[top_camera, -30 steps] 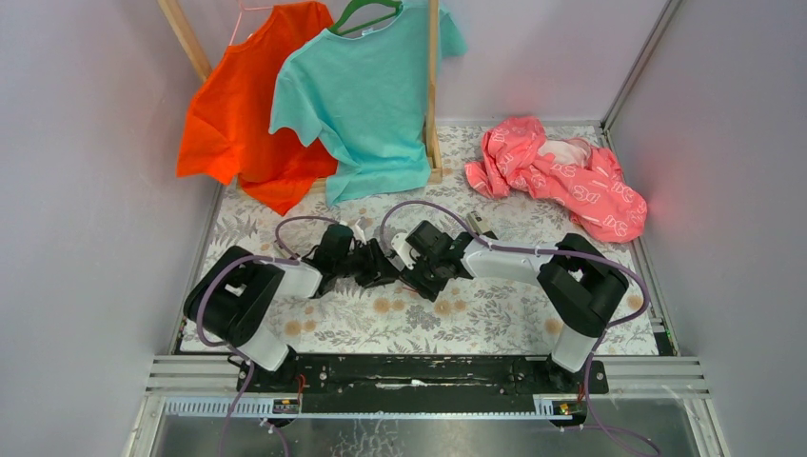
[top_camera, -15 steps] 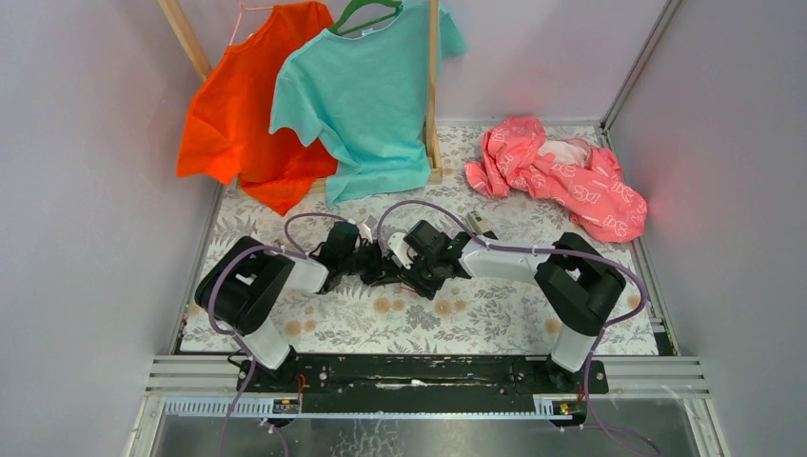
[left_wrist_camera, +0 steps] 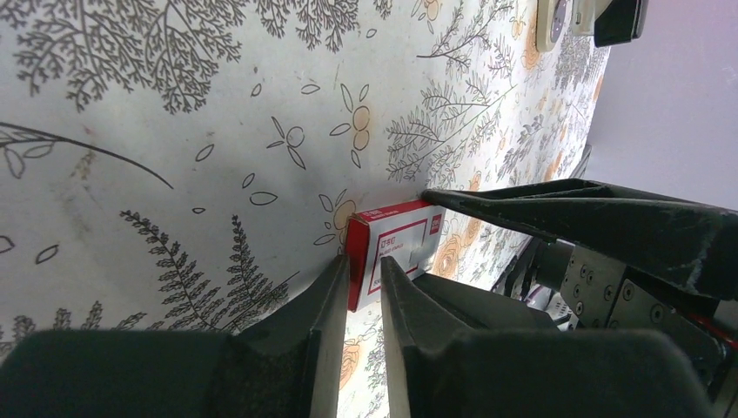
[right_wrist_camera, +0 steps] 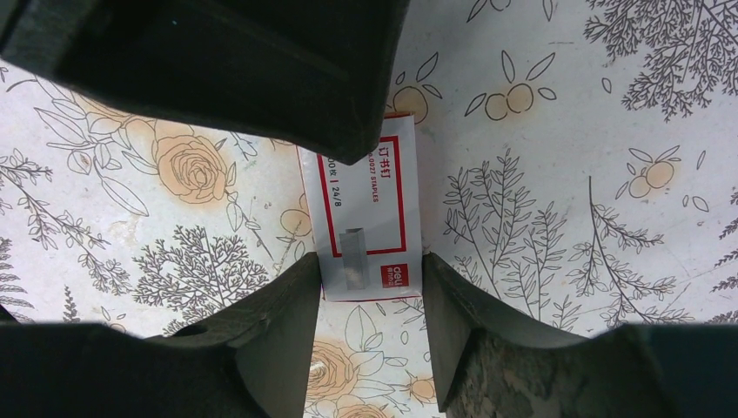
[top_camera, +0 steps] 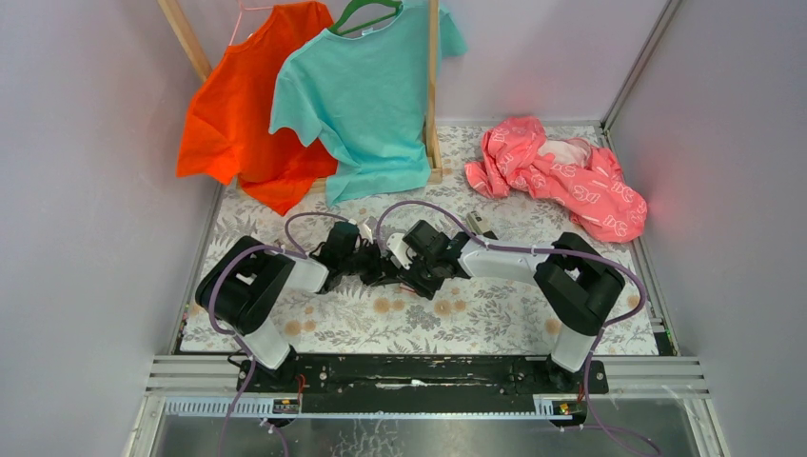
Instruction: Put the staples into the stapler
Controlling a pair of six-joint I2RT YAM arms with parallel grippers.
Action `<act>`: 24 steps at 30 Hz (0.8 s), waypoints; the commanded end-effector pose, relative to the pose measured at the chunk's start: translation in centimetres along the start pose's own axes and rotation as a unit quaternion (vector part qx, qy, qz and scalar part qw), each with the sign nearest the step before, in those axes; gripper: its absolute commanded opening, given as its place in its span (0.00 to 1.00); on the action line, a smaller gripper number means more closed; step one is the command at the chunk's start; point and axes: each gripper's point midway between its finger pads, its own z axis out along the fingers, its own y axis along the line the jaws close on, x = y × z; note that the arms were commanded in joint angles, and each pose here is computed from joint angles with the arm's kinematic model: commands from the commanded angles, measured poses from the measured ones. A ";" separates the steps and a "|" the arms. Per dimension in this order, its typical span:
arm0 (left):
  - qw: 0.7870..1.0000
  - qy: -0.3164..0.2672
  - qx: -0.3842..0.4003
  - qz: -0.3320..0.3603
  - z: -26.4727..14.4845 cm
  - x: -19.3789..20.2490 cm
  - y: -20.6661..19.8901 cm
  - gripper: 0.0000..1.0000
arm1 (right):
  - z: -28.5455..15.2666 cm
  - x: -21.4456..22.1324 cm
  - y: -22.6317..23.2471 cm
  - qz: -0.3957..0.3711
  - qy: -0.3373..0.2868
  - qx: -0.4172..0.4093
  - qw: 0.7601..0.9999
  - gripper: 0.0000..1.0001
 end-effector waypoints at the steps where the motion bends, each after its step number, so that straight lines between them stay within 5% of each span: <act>1: 1.000 0.004 0.015 0.011 0.1 -0.1 -0.4 0.25 | 1.6 2.9 1.2 -0.011 0.055 -0.017 0.998 0.51; 24: 0.999 0.014 0.038 -0.014 -0.2 0.2 -0.3 0.21 | 2.1 2.3 1.9 -0.034 0.047 -0.023 0.998 0.52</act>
